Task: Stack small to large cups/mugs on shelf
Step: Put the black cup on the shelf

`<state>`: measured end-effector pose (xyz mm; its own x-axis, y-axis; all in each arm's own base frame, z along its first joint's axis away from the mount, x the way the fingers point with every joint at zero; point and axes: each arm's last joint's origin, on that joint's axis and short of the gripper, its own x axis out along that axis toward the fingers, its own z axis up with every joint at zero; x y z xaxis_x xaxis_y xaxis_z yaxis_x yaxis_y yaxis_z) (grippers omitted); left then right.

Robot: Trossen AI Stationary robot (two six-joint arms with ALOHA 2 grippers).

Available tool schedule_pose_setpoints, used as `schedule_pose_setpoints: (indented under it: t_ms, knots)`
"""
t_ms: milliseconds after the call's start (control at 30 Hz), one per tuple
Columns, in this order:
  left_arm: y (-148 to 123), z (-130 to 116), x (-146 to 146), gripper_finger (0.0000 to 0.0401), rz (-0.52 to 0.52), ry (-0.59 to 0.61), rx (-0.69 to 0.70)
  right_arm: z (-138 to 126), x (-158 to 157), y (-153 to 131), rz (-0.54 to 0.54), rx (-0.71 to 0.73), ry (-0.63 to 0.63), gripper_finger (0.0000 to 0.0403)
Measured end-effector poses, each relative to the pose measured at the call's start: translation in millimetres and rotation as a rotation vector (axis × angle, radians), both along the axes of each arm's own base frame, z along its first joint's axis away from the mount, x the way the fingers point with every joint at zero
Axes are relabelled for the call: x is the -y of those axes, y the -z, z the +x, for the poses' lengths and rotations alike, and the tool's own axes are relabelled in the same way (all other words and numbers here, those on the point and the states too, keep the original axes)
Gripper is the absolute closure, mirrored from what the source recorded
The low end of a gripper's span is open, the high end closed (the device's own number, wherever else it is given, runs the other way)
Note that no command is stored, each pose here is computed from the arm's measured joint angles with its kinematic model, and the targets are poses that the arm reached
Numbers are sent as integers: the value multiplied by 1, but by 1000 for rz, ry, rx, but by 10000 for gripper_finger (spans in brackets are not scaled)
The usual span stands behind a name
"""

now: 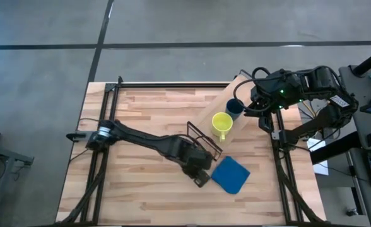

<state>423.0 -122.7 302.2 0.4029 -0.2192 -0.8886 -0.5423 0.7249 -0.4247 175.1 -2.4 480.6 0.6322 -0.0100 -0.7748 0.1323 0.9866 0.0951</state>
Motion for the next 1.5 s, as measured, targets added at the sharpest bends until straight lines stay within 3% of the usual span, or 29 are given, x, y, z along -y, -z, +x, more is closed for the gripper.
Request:
schedule_pose_setpoints:
  t_ms: [133,233,300,1000,1233,1500]
  knots:
    - [-6,15,4,401,79,94,17,0,0,0,-2,0,-3,339]
    - [-12,22,6,401,225,251,94,0,0,0,-13,0,-16,339]
    - [-11,25,6,401,304,282,123,0,0,0,-14,0,-17,339]
    - [-6,17,0,401,253,363,21,0,0,0,-27,-3,-33,339]
    - [15,17,2,401,206,376,-53,0,0,0,-27,-3,-33,339]
    - [21,18,1,401,203,367,-53,0,0,0,-36,-2,-44,339]
